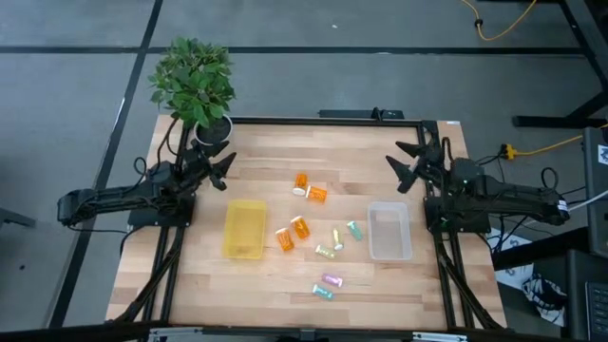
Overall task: Pick and place medicine bottles into bin by pill shape (circle, oval)
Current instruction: Put the blue pill bottle into the transparent bin
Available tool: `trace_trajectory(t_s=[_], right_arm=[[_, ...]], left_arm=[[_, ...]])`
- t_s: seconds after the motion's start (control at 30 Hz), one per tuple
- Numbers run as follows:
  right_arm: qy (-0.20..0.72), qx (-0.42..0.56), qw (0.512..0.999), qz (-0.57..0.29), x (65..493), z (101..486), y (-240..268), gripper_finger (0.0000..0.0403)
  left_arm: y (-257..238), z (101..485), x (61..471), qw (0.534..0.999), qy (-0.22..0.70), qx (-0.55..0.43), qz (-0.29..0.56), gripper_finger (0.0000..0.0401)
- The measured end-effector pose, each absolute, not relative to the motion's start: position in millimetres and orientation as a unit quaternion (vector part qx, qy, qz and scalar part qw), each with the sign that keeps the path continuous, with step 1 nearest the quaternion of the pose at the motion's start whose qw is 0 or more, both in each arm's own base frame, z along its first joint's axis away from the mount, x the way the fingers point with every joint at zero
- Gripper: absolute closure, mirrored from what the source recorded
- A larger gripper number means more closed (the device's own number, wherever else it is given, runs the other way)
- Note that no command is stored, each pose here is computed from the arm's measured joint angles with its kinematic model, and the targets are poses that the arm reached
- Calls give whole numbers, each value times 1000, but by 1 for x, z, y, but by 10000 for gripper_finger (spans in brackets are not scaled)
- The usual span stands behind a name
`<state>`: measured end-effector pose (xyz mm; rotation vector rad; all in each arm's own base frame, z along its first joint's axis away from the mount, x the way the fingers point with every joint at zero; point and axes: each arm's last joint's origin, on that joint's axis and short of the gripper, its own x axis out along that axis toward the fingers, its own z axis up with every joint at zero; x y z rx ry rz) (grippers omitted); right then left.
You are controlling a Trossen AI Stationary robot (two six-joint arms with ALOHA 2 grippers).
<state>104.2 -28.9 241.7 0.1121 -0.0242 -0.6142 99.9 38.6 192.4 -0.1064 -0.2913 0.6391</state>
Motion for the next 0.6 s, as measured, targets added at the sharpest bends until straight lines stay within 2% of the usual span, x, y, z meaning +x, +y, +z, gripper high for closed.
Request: trace_trajectory(t_s=[0.27,0.47,0.6], right_arm=[[11,8,947,-321,117,275,-38,102],[37,16,973,-227,133,290,-40,102],[99,31,979,-178,149,279,-42,102]], left_arm=[[40,196,102,926,-170,-81,326,172],[42,193,105,924,-156,-81,341,172],[41,188,111,940,-126,-76,308,172]])
